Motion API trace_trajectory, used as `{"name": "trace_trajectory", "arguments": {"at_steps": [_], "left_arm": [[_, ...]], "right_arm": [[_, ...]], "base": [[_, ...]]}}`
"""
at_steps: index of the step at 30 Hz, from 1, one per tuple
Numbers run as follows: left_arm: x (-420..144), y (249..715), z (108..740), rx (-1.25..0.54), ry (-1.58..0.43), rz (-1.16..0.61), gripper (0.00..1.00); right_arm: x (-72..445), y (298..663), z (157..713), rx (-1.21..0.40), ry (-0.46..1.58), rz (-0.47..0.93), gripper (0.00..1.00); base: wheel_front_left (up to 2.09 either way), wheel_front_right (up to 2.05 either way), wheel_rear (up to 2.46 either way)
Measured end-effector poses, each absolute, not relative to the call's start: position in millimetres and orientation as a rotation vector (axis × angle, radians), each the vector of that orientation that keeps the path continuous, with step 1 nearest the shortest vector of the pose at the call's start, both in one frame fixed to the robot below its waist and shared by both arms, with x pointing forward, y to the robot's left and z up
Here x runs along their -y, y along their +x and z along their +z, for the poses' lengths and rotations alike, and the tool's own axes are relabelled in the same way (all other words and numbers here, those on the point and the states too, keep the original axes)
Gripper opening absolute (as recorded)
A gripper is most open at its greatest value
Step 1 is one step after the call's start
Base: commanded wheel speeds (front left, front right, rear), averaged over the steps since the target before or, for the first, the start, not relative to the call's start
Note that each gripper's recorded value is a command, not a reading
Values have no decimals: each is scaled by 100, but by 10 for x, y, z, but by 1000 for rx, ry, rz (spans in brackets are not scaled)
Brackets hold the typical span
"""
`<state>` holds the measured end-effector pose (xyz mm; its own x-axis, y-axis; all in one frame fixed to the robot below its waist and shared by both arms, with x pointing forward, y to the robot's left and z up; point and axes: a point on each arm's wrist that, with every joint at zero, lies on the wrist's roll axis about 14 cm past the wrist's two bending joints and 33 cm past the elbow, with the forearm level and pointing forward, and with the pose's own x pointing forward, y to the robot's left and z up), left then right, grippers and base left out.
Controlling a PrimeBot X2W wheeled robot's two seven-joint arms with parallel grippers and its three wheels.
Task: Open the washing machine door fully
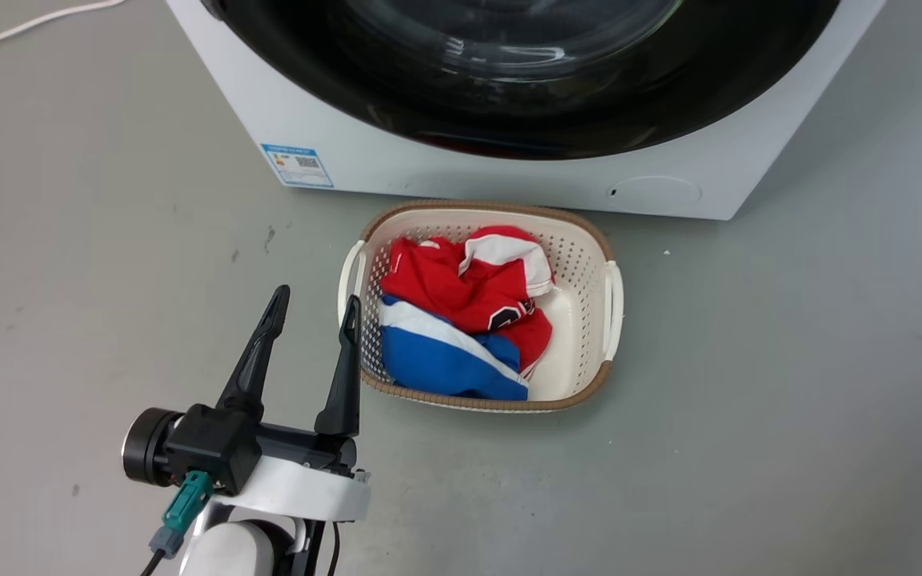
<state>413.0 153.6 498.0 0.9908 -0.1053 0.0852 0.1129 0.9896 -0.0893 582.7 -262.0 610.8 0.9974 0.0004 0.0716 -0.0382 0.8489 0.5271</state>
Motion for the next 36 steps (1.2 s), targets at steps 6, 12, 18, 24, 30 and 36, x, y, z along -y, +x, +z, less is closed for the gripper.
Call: {"name": "trace_trajectory", "arguments": {"at_steps": [6,12,18,24,30,36], "left_arm": [[-1600,4181,4869,52,-94,-90,100],[-1677,4203,4781,28,-83,-67,100],[-1723,4226,4705,7,-81,-50,100],[-1771,4231,4683,0,-77,-33,100],[-1742,4264,4719,13,-78,-41,100],[-1759,4282,4707,12,-76,-35,100]], "right_arm": [[2337,6222,6201,-32,621,135,0],[1964,6493,6126,-177,689,256,0],[1629,6661,5967,-317,706,342,0],[1422,6739,5887,-381,710,383,0],[1308,6808,5873,-402,695,399,0],[1257,6867,5808,-435,687,395,0]], "base": [[0,0,0],[0,0,0],[0,0,0],[0,0,0],[0,0,0],[0,0,0]]}}
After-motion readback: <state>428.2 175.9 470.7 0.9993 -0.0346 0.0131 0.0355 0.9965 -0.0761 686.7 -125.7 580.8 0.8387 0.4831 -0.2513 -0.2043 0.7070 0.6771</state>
